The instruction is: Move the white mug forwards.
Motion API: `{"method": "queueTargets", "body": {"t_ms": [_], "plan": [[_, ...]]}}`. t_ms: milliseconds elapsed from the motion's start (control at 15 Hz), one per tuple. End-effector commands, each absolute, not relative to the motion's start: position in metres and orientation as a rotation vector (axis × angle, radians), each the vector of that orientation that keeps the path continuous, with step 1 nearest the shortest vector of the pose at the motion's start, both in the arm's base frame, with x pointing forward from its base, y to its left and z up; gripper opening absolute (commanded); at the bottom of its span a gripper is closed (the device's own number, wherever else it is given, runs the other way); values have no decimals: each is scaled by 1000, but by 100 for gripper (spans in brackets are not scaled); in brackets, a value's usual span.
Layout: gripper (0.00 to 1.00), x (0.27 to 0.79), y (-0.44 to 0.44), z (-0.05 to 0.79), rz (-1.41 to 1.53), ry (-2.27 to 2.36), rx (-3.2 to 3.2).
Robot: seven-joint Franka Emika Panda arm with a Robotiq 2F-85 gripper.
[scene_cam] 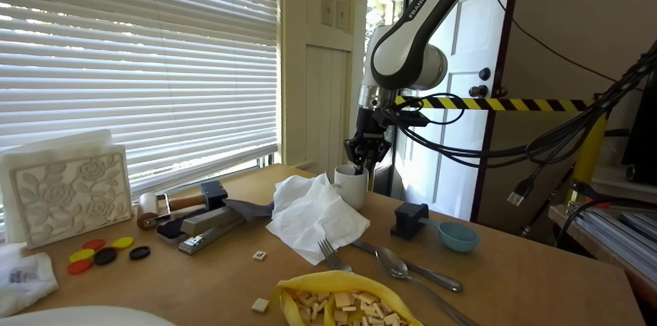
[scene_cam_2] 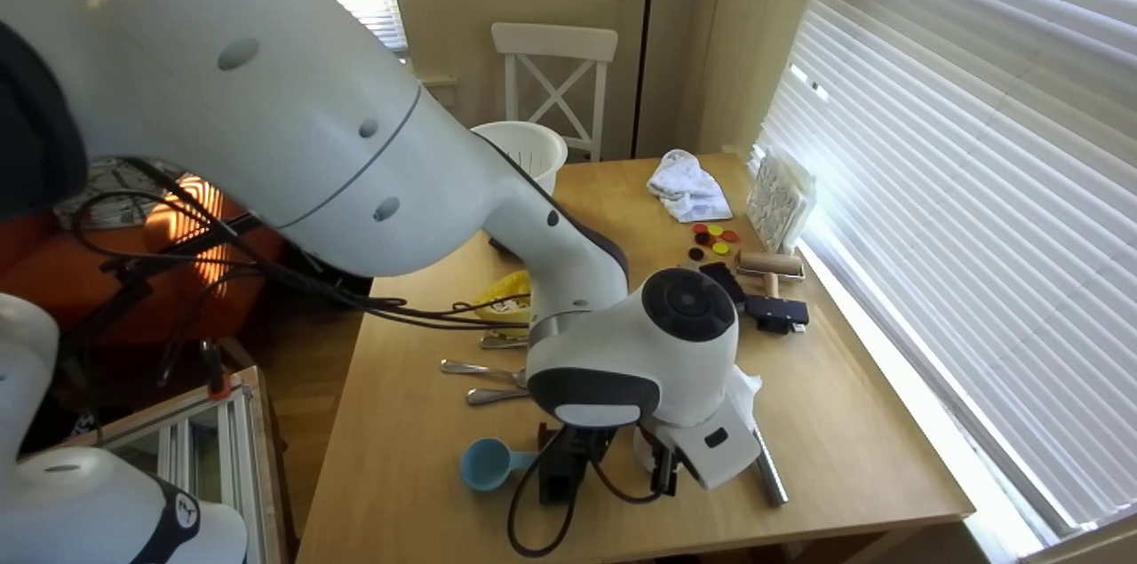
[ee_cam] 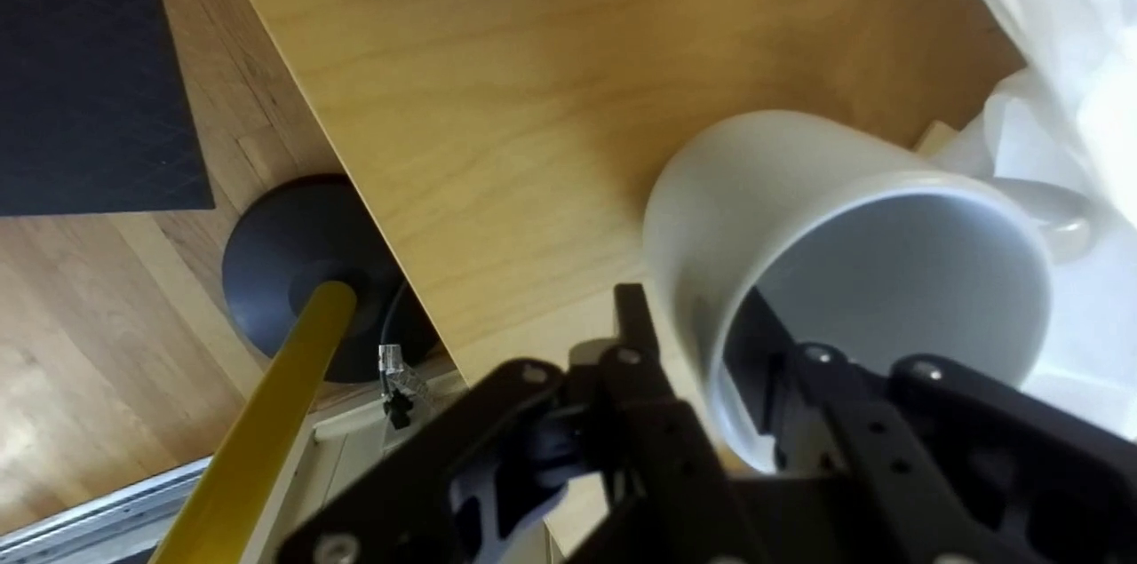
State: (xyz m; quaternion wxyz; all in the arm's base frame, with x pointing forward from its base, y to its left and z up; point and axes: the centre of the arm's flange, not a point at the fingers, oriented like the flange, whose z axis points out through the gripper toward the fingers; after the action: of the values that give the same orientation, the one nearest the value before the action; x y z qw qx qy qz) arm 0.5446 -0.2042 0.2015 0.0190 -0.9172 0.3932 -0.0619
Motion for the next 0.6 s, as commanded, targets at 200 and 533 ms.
{"method": "queueTargets", "body": {"t_ms": [200,533], "plan": [[3,544,-206,218,-214,1270,-2822],[3,526,-188,274,-272,1140,-2922]]}}
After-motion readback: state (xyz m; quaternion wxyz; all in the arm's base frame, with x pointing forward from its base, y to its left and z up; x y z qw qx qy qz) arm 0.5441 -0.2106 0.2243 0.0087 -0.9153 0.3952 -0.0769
